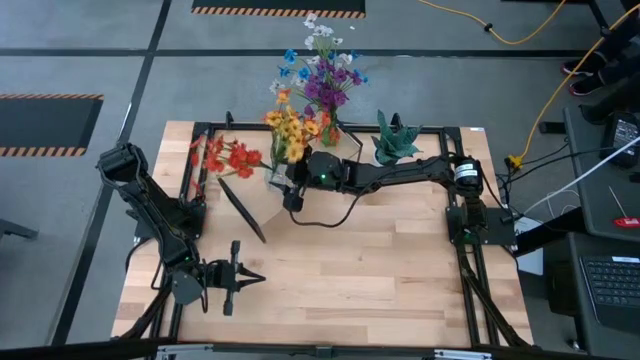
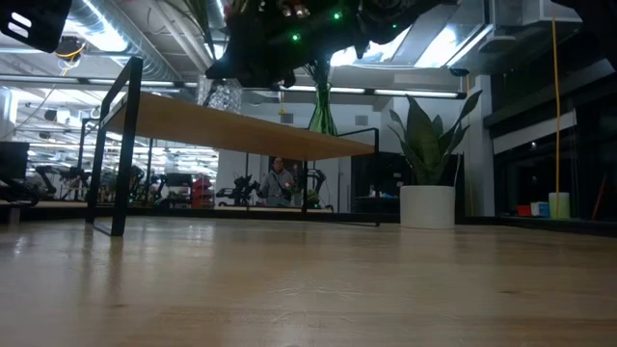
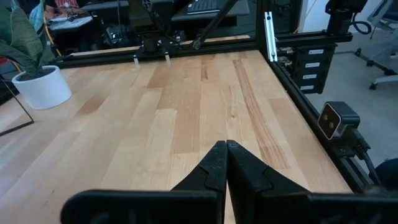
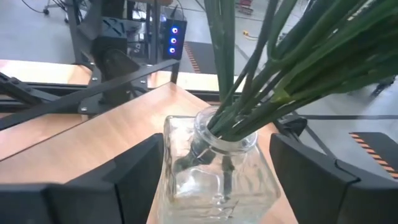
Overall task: Pick and place flowers into a vace then onto a shelf
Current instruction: Return to Home Position
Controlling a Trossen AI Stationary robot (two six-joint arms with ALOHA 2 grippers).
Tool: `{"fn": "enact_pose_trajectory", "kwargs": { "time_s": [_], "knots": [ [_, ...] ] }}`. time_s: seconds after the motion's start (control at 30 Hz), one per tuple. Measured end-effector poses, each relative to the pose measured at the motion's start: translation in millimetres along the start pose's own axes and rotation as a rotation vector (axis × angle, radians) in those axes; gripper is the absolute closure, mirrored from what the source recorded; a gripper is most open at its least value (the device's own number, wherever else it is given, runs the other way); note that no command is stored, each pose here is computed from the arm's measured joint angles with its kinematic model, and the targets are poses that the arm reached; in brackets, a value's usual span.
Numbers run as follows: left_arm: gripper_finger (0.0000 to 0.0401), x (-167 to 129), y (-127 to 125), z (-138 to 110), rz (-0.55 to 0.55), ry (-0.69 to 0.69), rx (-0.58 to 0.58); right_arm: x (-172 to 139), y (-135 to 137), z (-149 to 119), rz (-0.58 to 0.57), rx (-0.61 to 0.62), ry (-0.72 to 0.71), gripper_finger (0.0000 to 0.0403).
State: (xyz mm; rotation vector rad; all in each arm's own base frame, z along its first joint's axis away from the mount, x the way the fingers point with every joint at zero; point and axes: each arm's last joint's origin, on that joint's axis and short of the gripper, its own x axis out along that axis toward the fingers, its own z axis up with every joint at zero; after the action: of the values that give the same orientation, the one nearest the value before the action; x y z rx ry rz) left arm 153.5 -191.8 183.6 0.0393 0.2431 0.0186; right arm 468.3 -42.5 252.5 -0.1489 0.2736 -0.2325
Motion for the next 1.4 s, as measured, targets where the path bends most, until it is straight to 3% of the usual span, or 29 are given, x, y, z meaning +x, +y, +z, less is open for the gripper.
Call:
{"fn": "enact_pose_trajectory", "kwargs": {
  "time_s": [0.7, 0.93, 1.27, 1.4],
  "knots": [
    [0.0398, 0.0, -1.0, 0.3, -0.027, 0.005, -0.034, -0.6, 1.0, 1.2, -0.041, -0.024, -0.002, 0.0109],
    [0.0398, 0.0, -1.0, 0.3, -0.029, 0.006, -0.035, -11.5, 2.1, 16.2, -0.037, -0.021, -0.029, 0.0109],
    [0.0396, -0.4, -2.6, 4.3, -0.043, -0.021, -0.074, -24.5, 14.0, 20.8, 0.003, -0.022, 0.039, 0.011],
    [0.0399, -1.5, -3.4, 4.4, -0.047, -0.023, -0.069, -36.6, 16.0, 31.4, -0.039, -0.052, 0.045, 0.0124]
  ]
}}
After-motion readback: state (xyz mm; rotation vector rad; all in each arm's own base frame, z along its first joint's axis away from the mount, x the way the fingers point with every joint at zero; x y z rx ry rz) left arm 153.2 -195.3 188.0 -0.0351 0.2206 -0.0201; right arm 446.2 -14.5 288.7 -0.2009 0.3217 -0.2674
